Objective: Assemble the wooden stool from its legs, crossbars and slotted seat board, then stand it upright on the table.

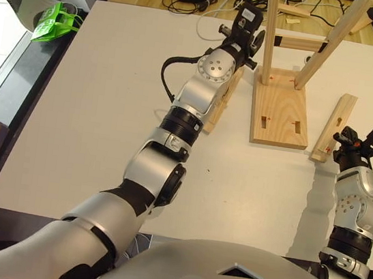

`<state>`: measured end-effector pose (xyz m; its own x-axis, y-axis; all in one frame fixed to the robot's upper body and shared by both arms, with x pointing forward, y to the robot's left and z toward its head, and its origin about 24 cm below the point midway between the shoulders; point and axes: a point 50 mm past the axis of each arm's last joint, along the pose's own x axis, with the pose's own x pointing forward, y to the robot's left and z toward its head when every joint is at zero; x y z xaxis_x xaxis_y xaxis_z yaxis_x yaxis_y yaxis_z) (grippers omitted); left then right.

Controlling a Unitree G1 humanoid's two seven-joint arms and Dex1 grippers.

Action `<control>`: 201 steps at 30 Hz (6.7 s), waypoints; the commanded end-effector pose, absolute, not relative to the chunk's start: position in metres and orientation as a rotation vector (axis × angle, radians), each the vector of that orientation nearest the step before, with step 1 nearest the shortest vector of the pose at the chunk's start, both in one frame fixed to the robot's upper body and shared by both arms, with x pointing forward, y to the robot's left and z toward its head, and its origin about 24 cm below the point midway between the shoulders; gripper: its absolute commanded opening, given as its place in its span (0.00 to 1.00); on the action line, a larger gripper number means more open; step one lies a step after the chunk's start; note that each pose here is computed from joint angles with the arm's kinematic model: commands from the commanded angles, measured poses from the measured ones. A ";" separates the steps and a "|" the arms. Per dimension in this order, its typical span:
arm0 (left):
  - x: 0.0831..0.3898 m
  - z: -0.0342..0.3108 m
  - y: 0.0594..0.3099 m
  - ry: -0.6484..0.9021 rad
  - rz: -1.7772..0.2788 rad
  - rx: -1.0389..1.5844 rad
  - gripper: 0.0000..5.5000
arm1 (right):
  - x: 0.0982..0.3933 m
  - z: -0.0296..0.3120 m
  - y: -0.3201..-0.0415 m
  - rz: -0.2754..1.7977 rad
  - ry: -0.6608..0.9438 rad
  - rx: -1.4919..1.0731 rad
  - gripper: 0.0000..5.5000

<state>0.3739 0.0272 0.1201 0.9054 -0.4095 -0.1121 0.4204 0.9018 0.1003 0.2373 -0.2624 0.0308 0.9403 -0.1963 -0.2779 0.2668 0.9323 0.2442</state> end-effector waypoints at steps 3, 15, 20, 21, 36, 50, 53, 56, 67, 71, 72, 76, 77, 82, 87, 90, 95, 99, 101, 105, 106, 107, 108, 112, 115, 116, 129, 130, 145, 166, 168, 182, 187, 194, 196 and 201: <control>0.379 0.166 0.028 -0.006 -0.404 0.050 0.35 | 0.239 0.032 -0.262 -0.246 0.249 0.284 0.00; 0.366 0.146 0.105 0.044 -0.325 0.289 0.35 | 0.236 0.032 -0.265 -0.269 0.243 0.288 0.00; 0.345 0.120 0.092 0.140 -0.451 0.265 0.35 | 0.235 0.031 -0.265 -0.271 0.247 0.289 0.00; 0.344 0.119 0.087 0.141 -0.468 0.252 0.35 | 0.235 0.031 -0.265 -0.270 0.247 0.288 0.00; 0.309 0.110 0.038 0.133 -0.679 0.270 0.35 | 0.238 0.031 -0.269 -0.272 0.242 0.283 0.00; 0.343 0.110 0.107 0.099 -0.370 0.462 0.35 | 0.235 0.028 -0.270 -0.278 0.247 0.275 0.00; 0.341 0.096 0.100 0.145 -0.394 0.406 0.35 | 0.235 0.028 -0.272 -0.285 0.248 0.271 0.00; 0.340 0.100 0.087 0.122 -0.427 0.364 0.35 | 0.235 0.028 -0.271 -0.282 0.249 0.270 0.00; 0.313 0.104 0.041 0.091 -0.676 0.371 0.35 | 0.236 0.028 -0.269 -0.283 0.247 0.275 0.00; 0.304 0.081 0.029 0.163 -0.739 0.399 0.35 | 0.237 0.028 -0.268 -0.283 0.245 0.282 0.00; 0.304 0.078 0.028 0.170 -0.746 0.406 0.35 | 0.238 0.027 -0.268 -0.282 0.245 0.283 0.00; 0.308 0.086 0.024 0.148 -0.760 0.420 0.35 | 0.237 0.026 -0.269 -0.291 0.244 0.284 0.00; 0.312 0.091 0.025 0.136 -0.757 0.427 0.35 | 0.237 0.026 -0.269 -0.294 0.242 0.285 0.00; 0.324 0.101 0.046 0.171 -0.769 0.580 0.35 | 0.238 0.025 -0.267 -0.304 0.232 0.294 0.00; 0.316 0.099 0.073 0.284 -0.775 0.609 0.43 | 0.233 0.023 -0.267 -0.326 0.228 0.301 0.00; 0.311 0.095 0.080 0.376 -0.721 0.469 0.50 | 0.231 0.022 -0.268 -0.339 0.224 0.303 0.00; 0.304 0.096 0.074 0.482 -0.727 0.285 0.63 | 0.227 0.020 -0.270 -0.364 0.221 0.307 0.00; 0.305 0.087 0.072 0.545 -0.752 0.326 0.74 | 0.221 0.019 -0.268 -0.388 0.215 0.315 0.00; 0.305 0.080 0.075 0.575 -0.760 0.363 0.79 | 0.218 0.022 -0.271 -0.401 0.205 0.311 0.00; 0.304 0.072 0.075 0.611 -0.772 0.371 0.81 | 0.219 0.022 -0.273 -0.416 0.199 0.310 0.00; 0.303 0.070 0.073 0.621 -0.775 0.366 0.81 | 0.219 0.022 -0.272 -0.416 0.199 0.312 0.00; 0.302 0.068 0.072 0.630 -0.778 0.356 0.81 | 0.220 0.021 -0.271 -0.414 0.199 0.313 0.00; 0.301 0.066 0.070 0.636 -0.781 0.350 0.81 | 0.220 0.021 -0.270 -0.411 0.200 0.315 0.00; 0.297 0.062 0.066 0.655 -0.780 0.316 0.76 | 0.220 0.020 -0.270 -0.407 0.202 0.315 0.00; 0.298 0.060 0.066 0.673 -0.759 0.283 0.69 | 0.220 0.020 -0.270 -0.407 0.203 0.313 0.00; 0.298 0.060 0.067 0.680 -0.750 0.272 0.67 | 0.220 0.020 -0.270 -0.407 0.202 0.313 0.00; 0.295 0.048 0.070 0.737 -0.723 0.243 0.34 | 0.219 0.019 -0.269 -0.409 0.203 0.314 0.00; 0.295 0.048 0.070 0.738 -0.723 0.240 0.32 | 0.219 0.018 -0.269 -0.409 0.203 0.314 0.00; 0.305 0.053 0.084 0.705 -0.582 0.184 0.19 | 0.219 0.018 -0.270 -0.411 0.203 0.316 0.00; 0.303 0.111 0.125 0.330 -0.323 0.064 0.19 | 0.251 0.065 -0.282 -0.287 0.106 0.250 0.00; 0.299 0.114 0.128 0.274 -0.298 0.028 0.19 | 0.257 0.078 -0.276 -0.230 0.078 0.240 0.00; 0.299 0.165 0.133 -0.167 -0.427 -0.393 0.19 | 0.280 0.217 -0.196 0.693 -0.088 0.458 0.28; 0.294 0.178 0.107 -0.193 -0.537 -0.612 0.19 | 0.280 0.202 -0.166 0.895 -0.007 0.652 0.41; 0.277 0.183 0.093 -0.175 -0.765 -0.721 0.19 | 0.296 0.209 -0.136 1.088 -0.009 0.784 0.57; 0.274 0.180 0.093 -0.156 -0.818 -0.719 0.19 | 0.300 0.214 -0.134 1.132 -0.009 0.800 0.57; 0.270 0.179 0.094 -0.143 -0.884 -0.727 0.19 | 0.299 0.217 -0.129 1.206 0.016 0.796 0.57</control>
